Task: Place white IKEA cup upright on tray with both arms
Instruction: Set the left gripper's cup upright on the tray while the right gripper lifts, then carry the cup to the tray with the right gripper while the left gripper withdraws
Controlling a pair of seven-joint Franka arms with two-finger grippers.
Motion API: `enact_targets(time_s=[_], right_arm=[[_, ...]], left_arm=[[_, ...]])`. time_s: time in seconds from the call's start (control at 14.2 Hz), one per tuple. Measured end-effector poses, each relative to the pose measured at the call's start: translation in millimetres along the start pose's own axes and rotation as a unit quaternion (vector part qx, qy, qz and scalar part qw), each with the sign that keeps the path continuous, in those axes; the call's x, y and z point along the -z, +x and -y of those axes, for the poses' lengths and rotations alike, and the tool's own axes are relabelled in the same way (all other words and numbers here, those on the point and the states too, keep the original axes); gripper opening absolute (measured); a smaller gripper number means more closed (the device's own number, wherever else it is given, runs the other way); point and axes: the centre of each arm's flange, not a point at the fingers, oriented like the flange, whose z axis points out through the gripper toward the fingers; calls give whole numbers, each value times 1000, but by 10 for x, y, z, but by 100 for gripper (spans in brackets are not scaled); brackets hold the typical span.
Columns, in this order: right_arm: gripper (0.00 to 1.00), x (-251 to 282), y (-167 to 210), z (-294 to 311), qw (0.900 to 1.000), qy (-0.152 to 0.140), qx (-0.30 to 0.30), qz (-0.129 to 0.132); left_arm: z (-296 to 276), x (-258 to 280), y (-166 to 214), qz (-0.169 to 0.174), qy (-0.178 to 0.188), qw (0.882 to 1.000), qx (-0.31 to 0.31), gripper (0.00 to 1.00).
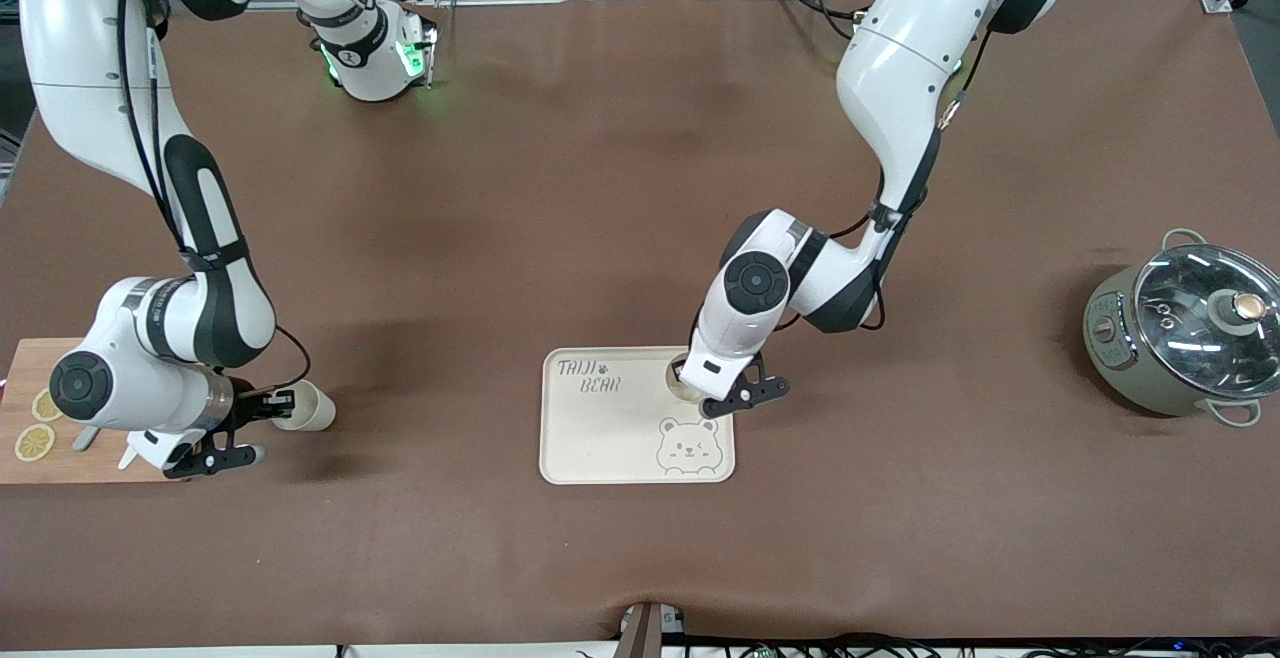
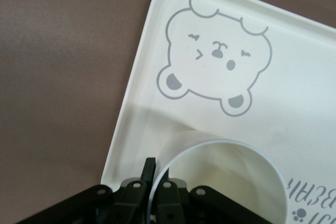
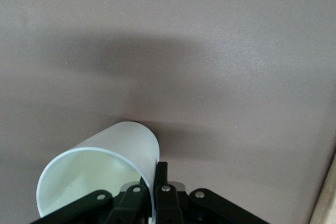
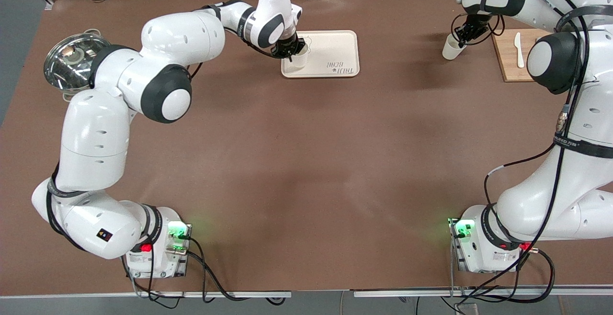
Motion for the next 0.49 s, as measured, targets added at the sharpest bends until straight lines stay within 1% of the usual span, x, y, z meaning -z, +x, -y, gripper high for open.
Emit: enact_targets(time_s=[0.21,0.35,0.49], right_arm=[[4,29,20,17,1000,0,2,-3],[4,105,83,116,1000,1,2,-11],[4,236,144,294,1000,4,-22,-12]], left_arm=[[9,-38,4,0,0,1000,1,4],[10,-42,11,-2,-1,1000,1,4],[0,-52,21,-7,-8,1000,1,4]])
